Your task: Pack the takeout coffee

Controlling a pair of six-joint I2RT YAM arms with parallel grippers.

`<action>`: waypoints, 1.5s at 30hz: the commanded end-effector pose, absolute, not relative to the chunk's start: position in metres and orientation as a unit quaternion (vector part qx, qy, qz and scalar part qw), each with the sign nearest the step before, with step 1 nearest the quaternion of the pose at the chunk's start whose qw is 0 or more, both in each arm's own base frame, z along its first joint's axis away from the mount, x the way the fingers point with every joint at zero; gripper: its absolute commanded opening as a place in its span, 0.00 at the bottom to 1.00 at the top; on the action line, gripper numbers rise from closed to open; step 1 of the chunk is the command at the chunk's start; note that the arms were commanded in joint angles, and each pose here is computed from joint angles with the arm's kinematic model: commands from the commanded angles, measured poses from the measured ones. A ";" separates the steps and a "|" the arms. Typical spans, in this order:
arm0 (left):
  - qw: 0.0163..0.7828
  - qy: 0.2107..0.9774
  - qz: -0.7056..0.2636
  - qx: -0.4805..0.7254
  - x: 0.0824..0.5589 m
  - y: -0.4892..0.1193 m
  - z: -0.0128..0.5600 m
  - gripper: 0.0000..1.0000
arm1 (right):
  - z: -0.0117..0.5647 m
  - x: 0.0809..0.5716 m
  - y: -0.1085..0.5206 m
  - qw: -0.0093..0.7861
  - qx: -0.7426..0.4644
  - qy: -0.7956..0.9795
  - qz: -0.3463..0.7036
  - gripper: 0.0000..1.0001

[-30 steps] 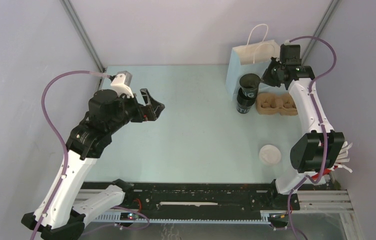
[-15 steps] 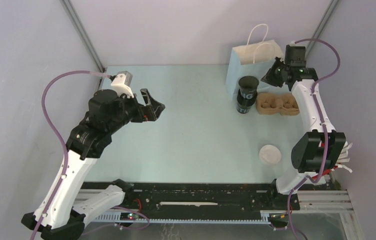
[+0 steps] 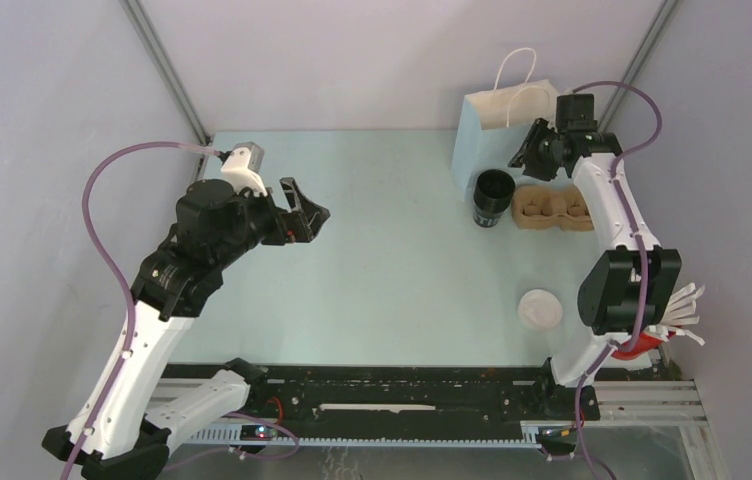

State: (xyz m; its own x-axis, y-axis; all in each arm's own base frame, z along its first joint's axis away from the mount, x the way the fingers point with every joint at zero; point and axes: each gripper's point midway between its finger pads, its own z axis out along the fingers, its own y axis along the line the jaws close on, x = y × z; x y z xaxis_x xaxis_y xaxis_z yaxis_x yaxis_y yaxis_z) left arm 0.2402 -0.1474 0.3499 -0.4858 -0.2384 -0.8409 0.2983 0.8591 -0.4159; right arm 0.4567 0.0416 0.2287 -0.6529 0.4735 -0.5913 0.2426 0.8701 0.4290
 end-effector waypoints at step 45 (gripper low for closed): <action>0.509 0.814 -0.279 0.028 0.235 -0.152 0.351 1.00 | 0.167 0.465 0.037 0.295 0.089 0.943 -0.127 0.28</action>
